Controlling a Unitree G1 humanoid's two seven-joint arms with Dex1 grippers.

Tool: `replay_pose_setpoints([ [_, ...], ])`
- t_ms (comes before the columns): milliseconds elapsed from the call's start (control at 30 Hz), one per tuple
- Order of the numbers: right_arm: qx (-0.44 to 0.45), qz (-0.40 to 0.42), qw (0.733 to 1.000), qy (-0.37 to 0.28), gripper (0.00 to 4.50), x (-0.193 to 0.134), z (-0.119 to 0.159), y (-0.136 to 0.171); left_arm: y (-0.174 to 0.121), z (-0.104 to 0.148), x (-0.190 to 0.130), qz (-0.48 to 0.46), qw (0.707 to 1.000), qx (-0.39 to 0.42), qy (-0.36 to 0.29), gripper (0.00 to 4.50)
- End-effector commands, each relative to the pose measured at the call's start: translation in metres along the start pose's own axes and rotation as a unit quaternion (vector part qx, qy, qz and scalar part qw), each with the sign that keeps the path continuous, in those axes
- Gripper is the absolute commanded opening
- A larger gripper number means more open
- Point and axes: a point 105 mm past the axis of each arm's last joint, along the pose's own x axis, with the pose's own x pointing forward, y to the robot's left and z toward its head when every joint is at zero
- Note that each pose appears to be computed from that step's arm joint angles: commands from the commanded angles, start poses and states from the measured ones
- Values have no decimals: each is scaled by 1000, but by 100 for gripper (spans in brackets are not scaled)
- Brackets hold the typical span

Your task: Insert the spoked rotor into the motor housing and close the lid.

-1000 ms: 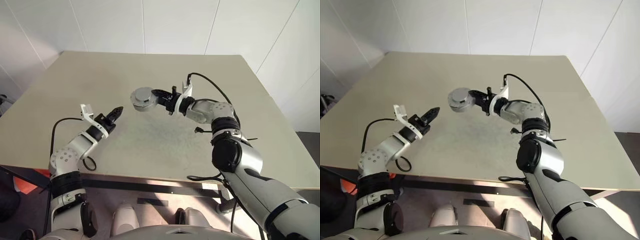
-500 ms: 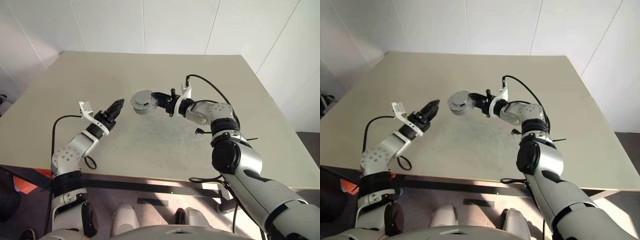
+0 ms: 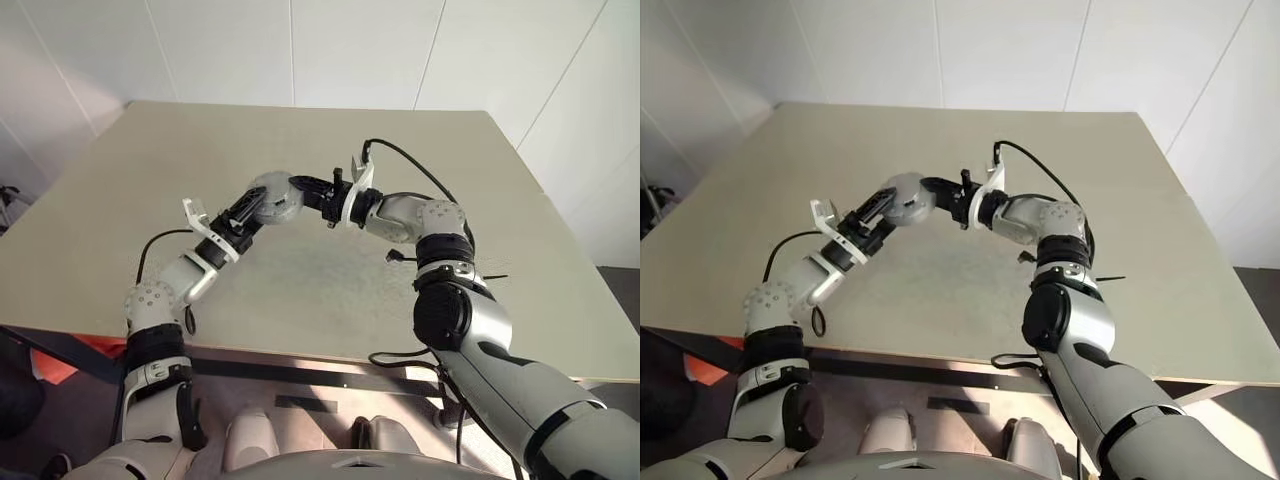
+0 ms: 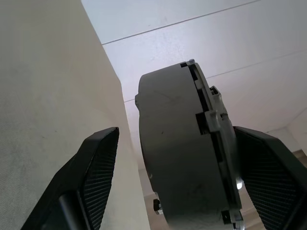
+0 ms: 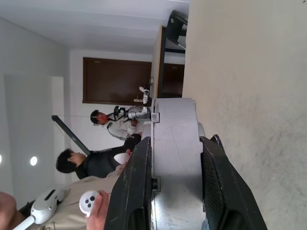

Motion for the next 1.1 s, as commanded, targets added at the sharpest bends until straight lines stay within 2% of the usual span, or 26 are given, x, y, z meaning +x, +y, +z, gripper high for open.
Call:
replay_pose_setpoints([
  [33, -15, 58, 998, -7, 117, -2, 4, 29, -16, -3, 11, -35, 999, -6, 10, 391],
  [167, -15, 50, 999, -16, 117, -4, 5, 26, -15, -4, 13, -33, 999, 4, 15, 391],
  [267, -16, 45, 999, -24, 117, -5, 8, 25, -16, -3, 13, -37, 999, 6, 12, 329],
  [367, -16, 39, 999, -32, 117, -6, 12, 22, -17, -1, 12, -38, 999, 6, 7, 241],
  [567, -21, 22, 998, -45, 117, -5, 16, 15, -14, 0, 11, -31, 1000, 4, -1, 239],
  [633, -48, 37, 997, -48, 117, -6, 16, 20, -11, 2, 10, -24, 1000, 4, -2, 239],
  [767, -80, 26, 995, -57, 250, -5, 18, 18, -10, 2, 10, -20, 1000, 6, -3, 237],
  [867, -123, -28, 986, -105, 354, -4, 31, 6, -9, 4, 9, -16, 1000, 14, -7, 237],
  [967, -135, -49, 980, -139, 354, -6, 41, -1, -7, 8, 7, -8, 999, 27, -17, 237],
  [1100, -131, -41, 978, -155, 354, -11, 46, -3, 8, 53, -13, 62, 985, 101, -123, 237],
])
